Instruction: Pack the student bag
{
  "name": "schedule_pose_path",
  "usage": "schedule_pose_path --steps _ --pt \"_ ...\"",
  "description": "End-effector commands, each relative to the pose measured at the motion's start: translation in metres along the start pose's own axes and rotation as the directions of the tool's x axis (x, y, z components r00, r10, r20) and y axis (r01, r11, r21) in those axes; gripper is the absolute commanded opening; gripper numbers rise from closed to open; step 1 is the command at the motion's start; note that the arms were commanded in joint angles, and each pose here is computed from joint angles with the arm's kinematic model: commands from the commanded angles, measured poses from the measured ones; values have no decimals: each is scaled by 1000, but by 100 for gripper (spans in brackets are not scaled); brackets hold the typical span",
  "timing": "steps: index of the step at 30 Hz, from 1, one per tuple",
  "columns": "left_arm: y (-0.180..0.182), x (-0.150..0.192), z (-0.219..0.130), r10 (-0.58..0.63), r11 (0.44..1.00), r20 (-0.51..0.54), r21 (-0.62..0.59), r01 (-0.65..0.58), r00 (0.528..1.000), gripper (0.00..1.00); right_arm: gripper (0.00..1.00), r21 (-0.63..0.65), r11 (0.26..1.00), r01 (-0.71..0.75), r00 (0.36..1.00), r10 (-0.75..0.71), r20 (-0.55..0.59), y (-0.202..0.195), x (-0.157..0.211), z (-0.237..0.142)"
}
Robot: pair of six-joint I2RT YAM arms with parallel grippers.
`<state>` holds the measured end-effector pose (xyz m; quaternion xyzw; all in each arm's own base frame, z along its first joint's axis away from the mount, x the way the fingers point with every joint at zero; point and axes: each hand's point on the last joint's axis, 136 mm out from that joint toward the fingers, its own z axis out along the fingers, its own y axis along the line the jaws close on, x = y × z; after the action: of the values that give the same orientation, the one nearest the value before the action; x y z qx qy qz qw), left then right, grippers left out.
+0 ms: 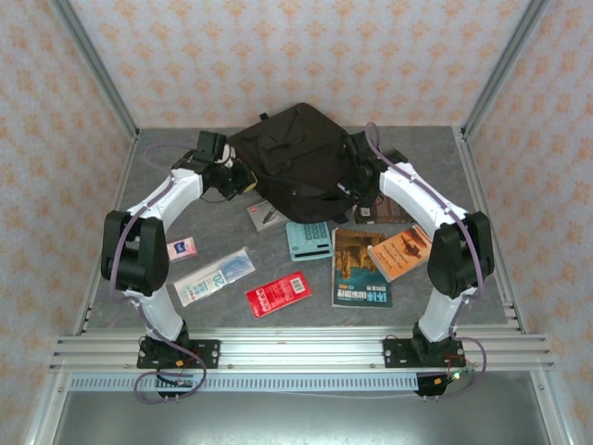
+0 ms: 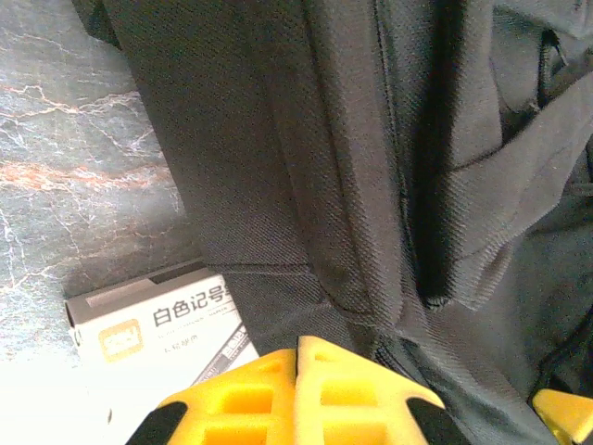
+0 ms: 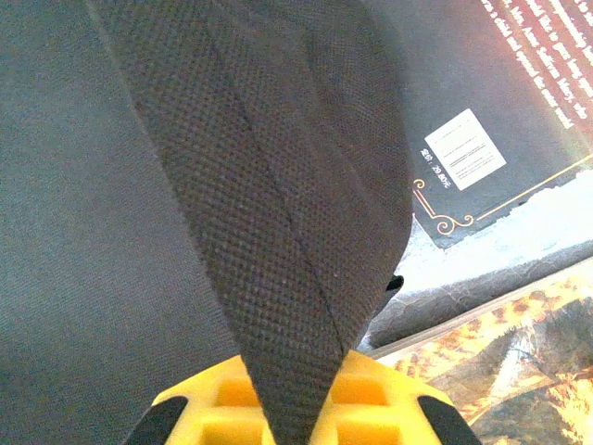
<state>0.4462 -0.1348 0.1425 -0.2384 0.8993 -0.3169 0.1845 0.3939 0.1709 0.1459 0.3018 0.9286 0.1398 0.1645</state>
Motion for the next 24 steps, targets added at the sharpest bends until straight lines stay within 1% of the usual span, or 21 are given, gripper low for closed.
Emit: schedule_pose_path --steps 1,3,4,5,6,8,9,12,14,17,18,21,22,24 --pt "-26 -4 -17 74 997 43 19 -75 996 0 0 -77 994 76 996 -71 60 15 -8 -22" --pt "-32 1 -30 133 991 61 -21 -132 989 0 0 -89 985 145 988 -139 74 21 -6 -24" --pt "-34 4 -36 156 987 70 -45 -153 985 2 0 -107 976 191 980 -183 78 27 -3 -25" --pt "-36 7 -42 173 984 76 -59 -169 982 7 0 -122 967 225 973 -216 80 31 0 -25" --pt "-37 9 -48 183 982 83 -71 -178 980 14 0 -133 956 260 964 -250 87 34 2 -25" --pt "-37 15 -55 178 982 86 -79 -171 980 24 0 -147 940 308 949 -294 115 39 5 -28" --pt "-37 17 -58 163 985 88 -73 -157 983 29 0 -162 932 323 944 -306 126 42 6 -30" --pt "-38 28 -57 126 991 66 -55 -122 990 48 0 -262 908 328 943 -301 138 54 12 -36" --pt "-38 34 -52 105 993 43 -52 -102 994 56 0 -309 894 324 945 -291 149 60 15 -39" --pt "-39 38 -42 73 996 28 -46 -72 997 64 0 -342 888 307 951 -272 147 63 17 -40" --pt "-40 39 -39 64 997 23 -39 -63 998 69 0 -353 886 300 954 -269 136 65 20 -39" --pt "-45 41 -26 49 998 11 -27 -49 999 71 0 -381 878 291 957 -270 109 68 26 -34" --pt "-45 41 -21 46 999 6 -24 -46 999 70 0 -389 875 290 957 -271 103 68 28 -33" --pt "-43 41 -10 42 999 -9 -21 -42 999 64 0 -403 870 285 958 -269 96 69 31 -32"
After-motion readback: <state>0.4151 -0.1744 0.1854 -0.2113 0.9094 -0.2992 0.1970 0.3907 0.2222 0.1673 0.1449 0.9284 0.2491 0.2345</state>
